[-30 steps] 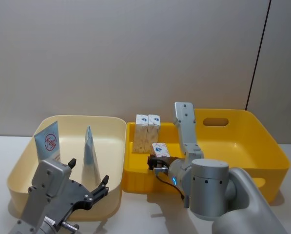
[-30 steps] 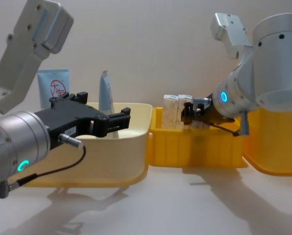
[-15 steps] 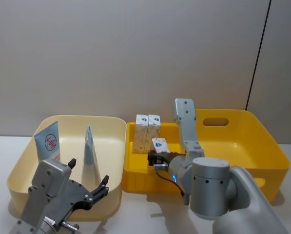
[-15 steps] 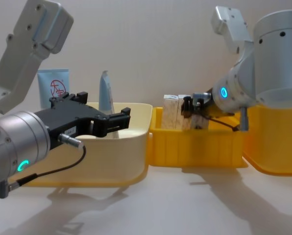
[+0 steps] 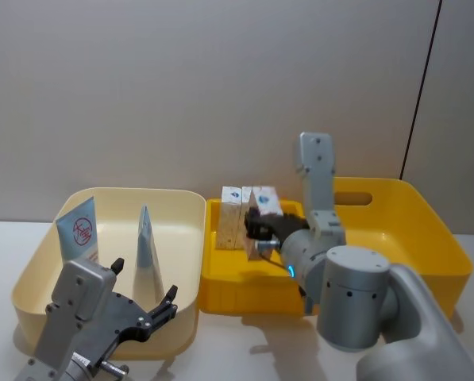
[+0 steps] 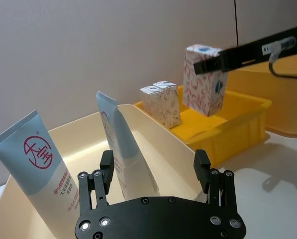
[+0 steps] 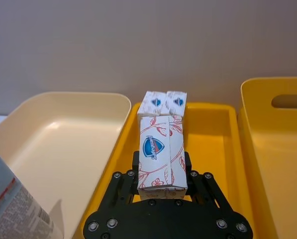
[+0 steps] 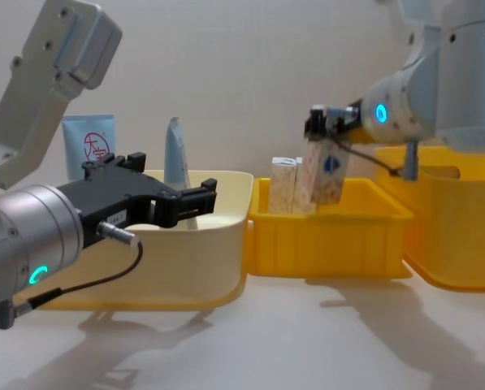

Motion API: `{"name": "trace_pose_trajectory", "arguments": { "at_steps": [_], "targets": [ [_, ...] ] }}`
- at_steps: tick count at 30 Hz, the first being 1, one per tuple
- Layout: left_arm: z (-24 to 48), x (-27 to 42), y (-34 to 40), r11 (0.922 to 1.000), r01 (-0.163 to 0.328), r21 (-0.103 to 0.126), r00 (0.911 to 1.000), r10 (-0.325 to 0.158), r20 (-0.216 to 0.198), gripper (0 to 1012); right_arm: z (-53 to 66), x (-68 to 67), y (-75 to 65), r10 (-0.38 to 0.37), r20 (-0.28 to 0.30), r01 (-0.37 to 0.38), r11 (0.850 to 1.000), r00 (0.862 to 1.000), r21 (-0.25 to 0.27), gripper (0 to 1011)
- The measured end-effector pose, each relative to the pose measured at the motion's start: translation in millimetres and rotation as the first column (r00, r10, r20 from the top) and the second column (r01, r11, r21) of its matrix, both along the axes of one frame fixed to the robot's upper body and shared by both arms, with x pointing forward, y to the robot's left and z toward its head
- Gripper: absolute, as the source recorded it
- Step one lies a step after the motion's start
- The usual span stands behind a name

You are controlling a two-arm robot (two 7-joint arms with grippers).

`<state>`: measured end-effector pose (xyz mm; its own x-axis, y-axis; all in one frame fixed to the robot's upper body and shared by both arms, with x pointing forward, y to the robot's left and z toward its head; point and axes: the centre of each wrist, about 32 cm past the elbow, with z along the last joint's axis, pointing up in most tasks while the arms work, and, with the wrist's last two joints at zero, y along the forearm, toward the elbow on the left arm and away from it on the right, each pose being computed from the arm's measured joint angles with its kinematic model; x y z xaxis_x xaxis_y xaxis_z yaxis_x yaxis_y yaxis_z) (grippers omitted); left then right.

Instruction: Bimanual collaborative sorting of washing and personal care products

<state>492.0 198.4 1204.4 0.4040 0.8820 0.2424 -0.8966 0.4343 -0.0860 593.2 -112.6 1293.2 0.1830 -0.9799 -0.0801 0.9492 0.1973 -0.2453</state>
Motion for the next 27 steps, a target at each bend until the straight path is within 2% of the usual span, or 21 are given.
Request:
{"name": "trace_pose_trajectory", "arguments": {
  "at_steps": [7, 8, 12, 16, 19, 20, 27],
  "targets": [
    [0.0, 0.0, 0.0, 1.0, 0.0, 0.0, 1.0, 0.0, 0.0, 1000, 11.5, -4.6, -9.9, -0.03, 0.099, 0.028, 0.999, 0.995, 0.019, 415],
    [0.0, 0.0, 0.0, 1.0, 0.0, 0.0, 1.0, 0.0, 0.0, 1000, 14.6, -5.5, -13.6, -0.042, 0.124, 0.04, 0.999, 0.991, 0.023, 415],
    [0.0, 0.0, 0.0, 1.0, 0.0, 0.0, 1.0, 0.0, 0.0, 1000, 19.2, -7.1, -21.0, -0.072, 0.164, 0.068, 0.997, 0.984, 0.03, 415],
    [0.0, 0.0, 0.0, 1.0, 0.0, 0.0, 1.0, 0.0, 0.0, 1000, 24.0, -8.1, -31.4, -0.114, 0.207, 0.109, 0.993, 0.972, 0.037, 415],
    [0.0, 0.0, 0.0, 1.0, 0.0, 0.0, 1.0, 0.0, 0.0, 1000, 27.6, -8.1, -42.2, -0.163, 0.241, 0.157, 0.987, 0.957, 0.043, 415],
    [0.0, 0.0, 0.0, 1.0, 0.0, 0.0, 1.0, 0.0, 0.0, 1000, 27.6, -8.1, -42.2, -0.163, 0.241, 0.157, 0.987, 0.957, 0.043, 415],
    [0.0, 0.0, 0.0, 1.0, 0.0, 0.0, 1.0, 0.0, 0.0, 1000, 30.3, -2.7, -65.9, -0.263, 0.268, 0.26, 0.964, 0.927, 0.048, 415]
  ]
}}
